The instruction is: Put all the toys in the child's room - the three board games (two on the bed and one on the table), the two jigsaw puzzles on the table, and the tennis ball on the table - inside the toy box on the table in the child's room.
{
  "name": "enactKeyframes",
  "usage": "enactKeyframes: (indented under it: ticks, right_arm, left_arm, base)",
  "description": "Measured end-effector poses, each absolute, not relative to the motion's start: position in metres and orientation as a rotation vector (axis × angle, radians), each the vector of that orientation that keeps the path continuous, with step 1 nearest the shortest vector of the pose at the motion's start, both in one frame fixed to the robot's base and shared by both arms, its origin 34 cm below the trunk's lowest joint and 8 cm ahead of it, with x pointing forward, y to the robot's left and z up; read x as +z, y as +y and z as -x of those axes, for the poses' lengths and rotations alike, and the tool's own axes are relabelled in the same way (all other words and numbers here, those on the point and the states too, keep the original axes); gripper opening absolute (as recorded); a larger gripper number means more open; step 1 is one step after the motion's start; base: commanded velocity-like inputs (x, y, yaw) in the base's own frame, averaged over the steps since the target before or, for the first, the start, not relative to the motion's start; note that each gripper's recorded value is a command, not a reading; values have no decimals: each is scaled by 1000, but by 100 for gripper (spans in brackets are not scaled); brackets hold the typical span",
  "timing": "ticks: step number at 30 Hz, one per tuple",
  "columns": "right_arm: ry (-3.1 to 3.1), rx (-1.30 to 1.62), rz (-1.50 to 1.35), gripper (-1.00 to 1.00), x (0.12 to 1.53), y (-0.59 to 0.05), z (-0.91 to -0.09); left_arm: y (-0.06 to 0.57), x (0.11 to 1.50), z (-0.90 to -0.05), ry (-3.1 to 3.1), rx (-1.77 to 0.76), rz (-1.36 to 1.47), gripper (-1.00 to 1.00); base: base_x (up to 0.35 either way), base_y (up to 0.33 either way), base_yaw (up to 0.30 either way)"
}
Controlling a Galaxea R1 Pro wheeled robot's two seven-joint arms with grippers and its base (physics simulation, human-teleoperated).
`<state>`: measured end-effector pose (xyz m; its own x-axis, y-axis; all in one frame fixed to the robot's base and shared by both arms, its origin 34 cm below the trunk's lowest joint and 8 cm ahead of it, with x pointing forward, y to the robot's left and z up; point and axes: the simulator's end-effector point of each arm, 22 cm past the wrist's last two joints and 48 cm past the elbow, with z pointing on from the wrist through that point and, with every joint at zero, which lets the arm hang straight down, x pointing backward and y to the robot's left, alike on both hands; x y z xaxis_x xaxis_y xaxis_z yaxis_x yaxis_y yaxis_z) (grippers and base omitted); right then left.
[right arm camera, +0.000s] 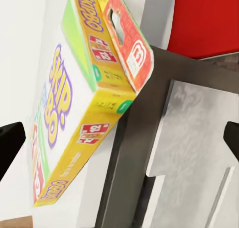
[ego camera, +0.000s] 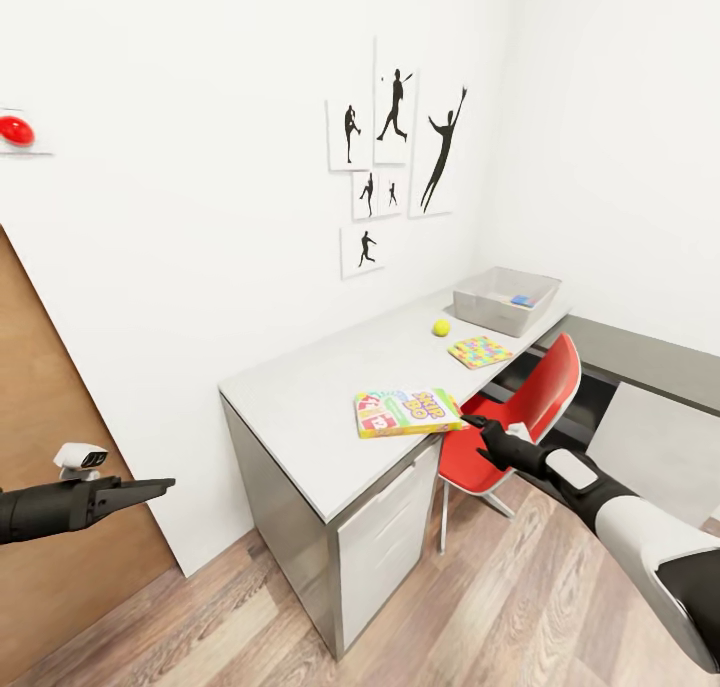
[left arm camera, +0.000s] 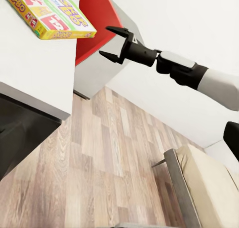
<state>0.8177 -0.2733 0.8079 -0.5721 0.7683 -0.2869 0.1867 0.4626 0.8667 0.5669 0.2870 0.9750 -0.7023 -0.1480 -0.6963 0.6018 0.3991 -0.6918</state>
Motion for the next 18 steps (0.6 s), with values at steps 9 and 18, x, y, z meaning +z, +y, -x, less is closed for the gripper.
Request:
enactKeyframes:
  ticks: [9,18]
  right_arm:
    - [1915,1192,-861,100,805,-284,-809]
    - [1830,1152,-864,100,811,-293,-818]
  left_arm:
    - [287,975,-567,1956,-1363,-387,100]
    - [287,975,-567,1956,-1362,-388,100]
  base:
    - [0,0,0]
    - [0,0,0]
